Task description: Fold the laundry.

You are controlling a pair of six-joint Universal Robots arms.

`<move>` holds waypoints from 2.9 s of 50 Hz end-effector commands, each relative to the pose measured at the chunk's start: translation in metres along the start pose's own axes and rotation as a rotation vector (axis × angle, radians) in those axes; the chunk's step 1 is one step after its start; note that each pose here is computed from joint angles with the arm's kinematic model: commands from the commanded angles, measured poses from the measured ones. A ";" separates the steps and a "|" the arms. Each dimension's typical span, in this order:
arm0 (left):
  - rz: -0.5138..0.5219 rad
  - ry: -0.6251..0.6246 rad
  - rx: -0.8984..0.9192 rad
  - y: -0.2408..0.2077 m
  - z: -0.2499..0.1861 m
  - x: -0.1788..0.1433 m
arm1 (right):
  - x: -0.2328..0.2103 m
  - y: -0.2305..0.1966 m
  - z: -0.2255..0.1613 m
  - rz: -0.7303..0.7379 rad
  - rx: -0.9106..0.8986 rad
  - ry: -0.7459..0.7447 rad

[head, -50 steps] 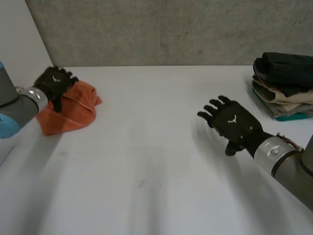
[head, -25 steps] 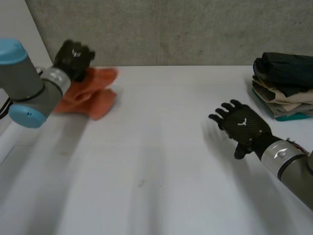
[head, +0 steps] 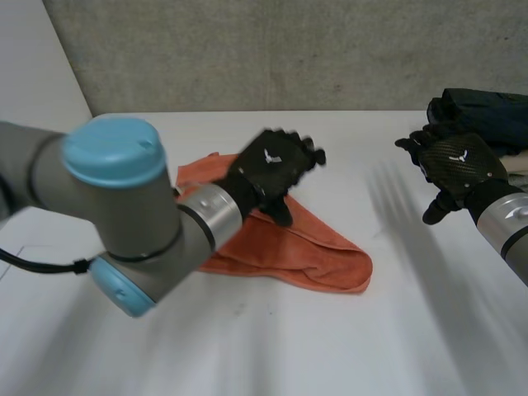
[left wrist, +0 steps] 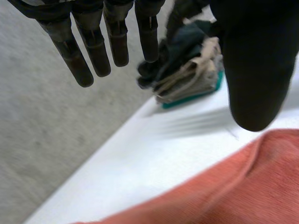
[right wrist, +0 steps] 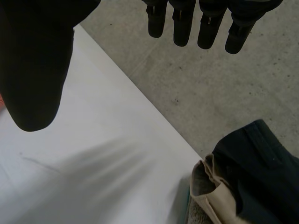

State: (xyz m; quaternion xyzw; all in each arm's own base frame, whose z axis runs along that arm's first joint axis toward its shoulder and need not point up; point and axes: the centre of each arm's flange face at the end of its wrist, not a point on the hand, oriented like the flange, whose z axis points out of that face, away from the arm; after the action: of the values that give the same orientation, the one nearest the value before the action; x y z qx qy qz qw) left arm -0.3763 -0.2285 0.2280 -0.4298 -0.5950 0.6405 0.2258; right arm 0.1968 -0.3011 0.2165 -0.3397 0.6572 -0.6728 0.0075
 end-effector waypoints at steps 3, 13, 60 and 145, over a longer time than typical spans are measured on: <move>0.045 -0.171 0.069 -0.042 -0.031 -0.063 | -0.001 -0.012 -0.003 0.038 -0.066 -0.066; 0.116 -0.208 -0.056 0.001 -0.017 -0.094 | -0.074 -0.016 -0.039 0.250 -0.258 -0.328; 0.268 -0.271 -0.045 0.002 0.048 -0.125 | -0.127 0.000 0.027 -0.188 0.014 -0.122; 0.273 -0.647 0.256 -0.160 -0.113 -0.148 | -0.109 -0.032 0.047 0.296 -0.023 -0.189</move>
State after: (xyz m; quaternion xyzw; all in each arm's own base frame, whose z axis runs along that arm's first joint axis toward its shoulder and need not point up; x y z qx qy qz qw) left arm -0.2499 -0.2477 0.4441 -0.2466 -0.4681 0.8485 0.0035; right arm 0.3416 -0.2804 0.1212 -0.3269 0.7422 -0.5484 0.2038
